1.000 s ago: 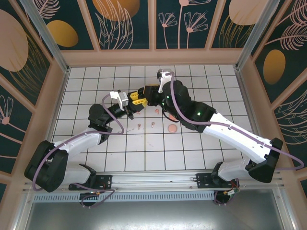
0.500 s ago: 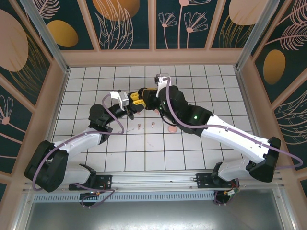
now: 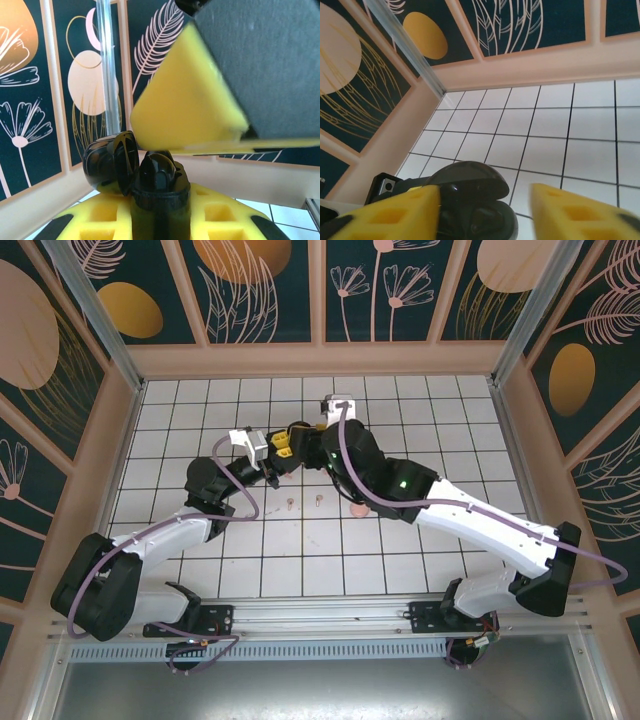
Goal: Insert the wireless bluetooth earbuds into the charging case
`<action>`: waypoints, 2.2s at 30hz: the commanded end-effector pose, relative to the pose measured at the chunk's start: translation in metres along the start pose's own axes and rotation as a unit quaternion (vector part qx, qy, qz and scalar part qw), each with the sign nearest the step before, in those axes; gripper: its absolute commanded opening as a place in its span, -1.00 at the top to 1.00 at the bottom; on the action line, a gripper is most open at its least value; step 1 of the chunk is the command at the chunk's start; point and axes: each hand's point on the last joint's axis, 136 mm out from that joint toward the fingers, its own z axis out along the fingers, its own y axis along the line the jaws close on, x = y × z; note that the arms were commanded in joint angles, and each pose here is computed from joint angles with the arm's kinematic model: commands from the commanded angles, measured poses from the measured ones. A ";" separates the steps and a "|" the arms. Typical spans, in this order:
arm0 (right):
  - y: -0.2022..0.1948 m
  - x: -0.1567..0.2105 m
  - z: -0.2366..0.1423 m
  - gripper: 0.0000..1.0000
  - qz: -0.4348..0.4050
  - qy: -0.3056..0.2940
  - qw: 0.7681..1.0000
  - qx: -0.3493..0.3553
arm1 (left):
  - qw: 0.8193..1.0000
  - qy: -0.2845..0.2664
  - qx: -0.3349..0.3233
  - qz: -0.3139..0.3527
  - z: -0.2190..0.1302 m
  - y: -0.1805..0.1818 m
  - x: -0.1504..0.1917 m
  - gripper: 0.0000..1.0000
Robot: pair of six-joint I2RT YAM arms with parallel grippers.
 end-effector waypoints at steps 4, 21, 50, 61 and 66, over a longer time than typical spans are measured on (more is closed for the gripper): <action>0.009 -0.067 -0.048 -0.33 0.047 -0.056 0.995 -0.073 | 1.000 -0.026 0.001 0.013 0.002 -0.001 -0.015 1.00; -0.027 -0.047 0.027 0.46 0.036 0.135 0.985 -0.101 | 0.998 0.062 0.026 0.001 0.000 -0.007 0.033 1.00; -0.021 0.051 -0.007 1.00 0.060 0.292 0.942 -0.152 | 0.997 0.081 0.009 0.009 0.010 0.008 0.043 1.00; -0.124 0.022 -0.023 0.71 0.163 0.122 0.979 0.006 | 0.985 0.117 -0.076 -0.102 0.008 0.037 0.071 1.00; -0.151 0.073 -0.018 0.26 0.180 0.148 0.972 0.036 | 0.960 0.148 -0.173 -0.161 -0.011 0.072 0.101 1.00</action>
